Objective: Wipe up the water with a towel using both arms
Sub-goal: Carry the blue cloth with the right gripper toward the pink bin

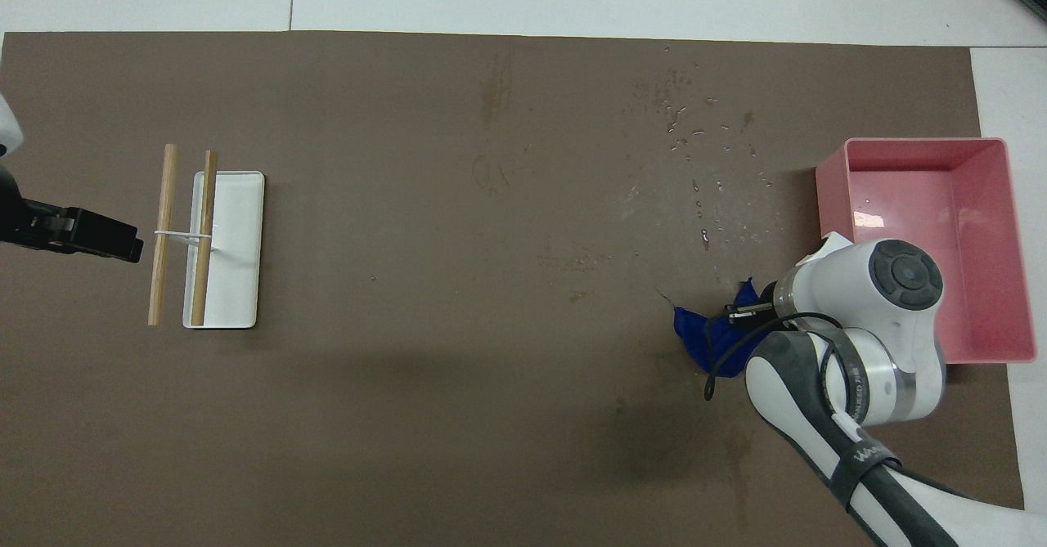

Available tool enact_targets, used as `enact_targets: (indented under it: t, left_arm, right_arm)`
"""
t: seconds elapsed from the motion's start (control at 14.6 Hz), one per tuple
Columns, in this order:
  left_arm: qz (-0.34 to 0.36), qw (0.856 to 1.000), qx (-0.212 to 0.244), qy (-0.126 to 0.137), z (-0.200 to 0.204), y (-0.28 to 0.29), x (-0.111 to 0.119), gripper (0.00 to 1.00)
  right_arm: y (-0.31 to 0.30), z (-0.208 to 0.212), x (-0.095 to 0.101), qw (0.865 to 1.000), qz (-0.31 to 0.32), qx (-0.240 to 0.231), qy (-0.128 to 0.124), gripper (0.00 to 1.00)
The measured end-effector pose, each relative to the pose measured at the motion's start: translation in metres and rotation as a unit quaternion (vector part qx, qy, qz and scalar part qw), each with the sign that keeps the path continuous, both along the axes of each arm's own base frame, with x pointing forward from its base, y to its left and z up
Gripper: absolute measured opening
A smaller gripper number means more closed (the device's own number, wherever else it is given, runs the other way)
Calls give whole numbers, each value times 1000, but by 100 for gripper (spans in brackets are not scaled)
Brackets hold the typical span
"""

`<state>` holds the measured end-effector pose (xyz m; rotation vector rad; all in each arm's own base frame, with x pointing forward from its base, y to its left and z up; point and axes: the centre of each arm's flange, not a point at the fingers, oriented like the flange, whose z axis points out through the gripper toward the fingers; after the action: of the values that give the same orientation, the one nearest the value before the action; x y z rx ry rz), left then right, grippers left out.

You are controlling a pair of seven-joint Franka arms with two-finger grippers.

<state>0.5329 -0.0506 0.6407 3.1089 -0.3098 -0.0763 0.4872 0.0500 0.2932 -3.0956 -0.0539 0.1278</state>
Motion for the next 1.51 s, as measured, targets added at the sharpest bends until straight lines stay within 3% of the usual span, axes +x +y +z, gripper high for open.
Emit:
enact_targets:
  t: [0.41, 0.75, 1.03, 1.51]
  left_arm:
    - [0, 1000, 0, 0, 0, 0, 0, 100]
    - [0, 1000, 0, 0, 0, 0, 0, 100]
    - [0, 1000, 0, 0, 0, 0, 0, 100]
    - [0, 1000, 0, 0, 0, 0, 0, 100]
  right_arm:
    - [-7, -3, -20, 998, -54, 38, 26, 12]
    - [19, -3, -10, 999, -26, 38, -22, 12]
    - [36, -4, 26, 998, -4, 37, -49, 12]
    - [31, -5, 129, 994, 26, 39, -101, 12]
